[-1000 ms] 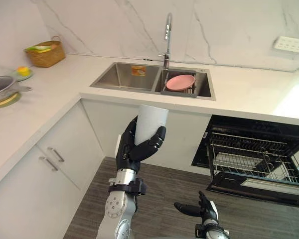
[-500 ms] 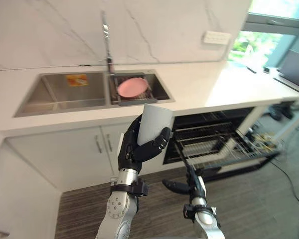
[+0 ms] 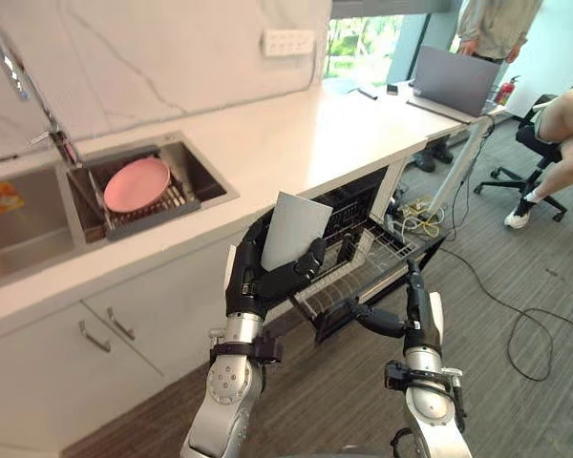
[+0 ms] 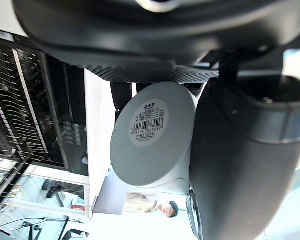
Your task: Walk over to the sink, pick up the cup, carry it to the dishwasher, place the cup inside the dishwasher, then close the dishwasher door
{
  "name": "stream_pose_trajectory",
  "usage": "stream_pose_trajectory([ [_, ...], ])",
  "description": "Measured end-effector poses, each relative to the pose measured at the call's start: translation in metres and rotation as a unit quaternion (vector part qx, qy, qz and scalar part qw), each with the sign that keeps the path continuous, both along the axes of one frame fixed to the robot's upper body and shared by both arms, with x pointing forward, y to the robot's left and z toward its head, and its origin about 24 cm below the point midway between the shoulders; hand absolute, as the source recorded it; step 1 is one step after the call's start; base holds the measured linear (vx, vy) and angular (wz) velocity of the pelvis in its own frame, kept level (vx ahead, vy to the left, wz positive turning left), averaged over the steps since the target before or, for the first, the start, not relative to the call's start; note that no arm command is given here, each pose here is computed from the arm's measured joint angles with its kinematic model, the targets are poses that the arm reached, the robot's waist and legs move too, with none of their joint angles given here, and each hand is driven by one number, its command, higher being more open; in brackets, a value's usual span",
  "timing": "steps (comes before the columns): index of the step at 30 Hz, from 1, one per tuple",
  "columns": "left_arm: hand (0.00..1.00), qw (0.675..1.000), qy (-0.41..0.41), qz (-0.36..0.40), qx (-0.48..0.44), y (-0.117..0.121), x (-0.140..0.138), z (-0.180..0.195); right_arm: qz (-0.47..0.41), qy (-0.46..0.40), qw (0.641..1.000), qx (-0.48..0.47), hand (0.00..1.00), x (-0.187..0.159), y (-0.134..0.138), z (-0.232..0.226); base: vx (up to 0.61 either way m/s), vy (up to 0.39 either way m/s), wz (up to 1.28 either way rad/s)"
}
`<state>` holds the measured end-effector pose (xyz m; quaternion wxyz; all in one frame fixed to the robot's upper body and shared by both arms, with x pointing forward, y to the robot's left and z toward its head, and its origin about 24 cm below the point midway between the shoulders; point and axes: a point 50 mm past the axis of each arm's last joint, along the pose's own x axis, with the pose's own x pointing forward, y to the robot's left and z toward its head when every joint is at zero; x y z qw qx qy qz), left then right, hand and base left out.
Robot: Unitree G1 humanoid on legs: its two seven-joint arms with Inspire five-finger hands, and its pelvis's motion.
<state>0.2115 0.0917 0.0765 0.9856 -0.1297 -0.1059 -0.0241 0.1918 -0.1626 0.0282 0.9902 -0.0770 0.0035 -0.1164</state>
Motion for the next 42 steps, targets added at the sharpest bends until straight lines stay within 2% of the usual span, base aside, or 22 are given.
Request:
stream_pose_trajectory([
  [4, 0.0, 1.0, -0.002, -0.004, 0.0, -0.002, -0.001, 0.0, 0.021, -0.036, 0.999, 0.002, 1.0, 0.013, 0.004, 0.01, 0.16, 0.129, -0.54],
  [8, 0.0, 1.0, 0.003, 0.005, 0.013, 0.003, -0.001, -0.003, 0.026, 0.002, 1.0, 0.0, 1.0, 0.014, 0.003, -0.008, 0.23, 0.222, -0.24],
  [13, 0.0, 0.999, 0.006, 0.002, 0.032, 0.008, -0.003, -0.006, 0.041, 0.006, 0.999, 0.006, 1.0, 0.013, 0.006, -0.009, 0.12, 0.106, -0.03],
  [25, 0.0, 0.999, -0.007, 0.02, 0.045, 0.018, -0.001, -0.001, 0.053, 0.003, 0.994, 0.091, 1.0, 0.013, 0.0, -0.01, 0.0, -0.005, -0.06],
  [29, 0.0, 0.997, -0.027, 0.044, 0.051, 0.024, 0.001, 0.008, 0.065, -0.014, 0.989, 0.133, 1.0, 0.014, 0.001, -0.003, -0.08, -0.011, -0.11],
  [36, 0.0, 0.994, -0.042, 0.075, 0.07, 0.033, 0.006, 0.014, 0.101, -0.093, 0.974, 0.18, 1.0, 0.021, 0.004, 0.027, -0.09, -0.003, -0.02],
  [42, 0.0, 0.989, -0.065, 0.093, 0.096, 0.036, 0.014, 0.021, 0.148, -0.128, 0.948, 0.251, 1.0, 0.027, 0.016, 0.042, -0.01, 0.003, -0.02],
])
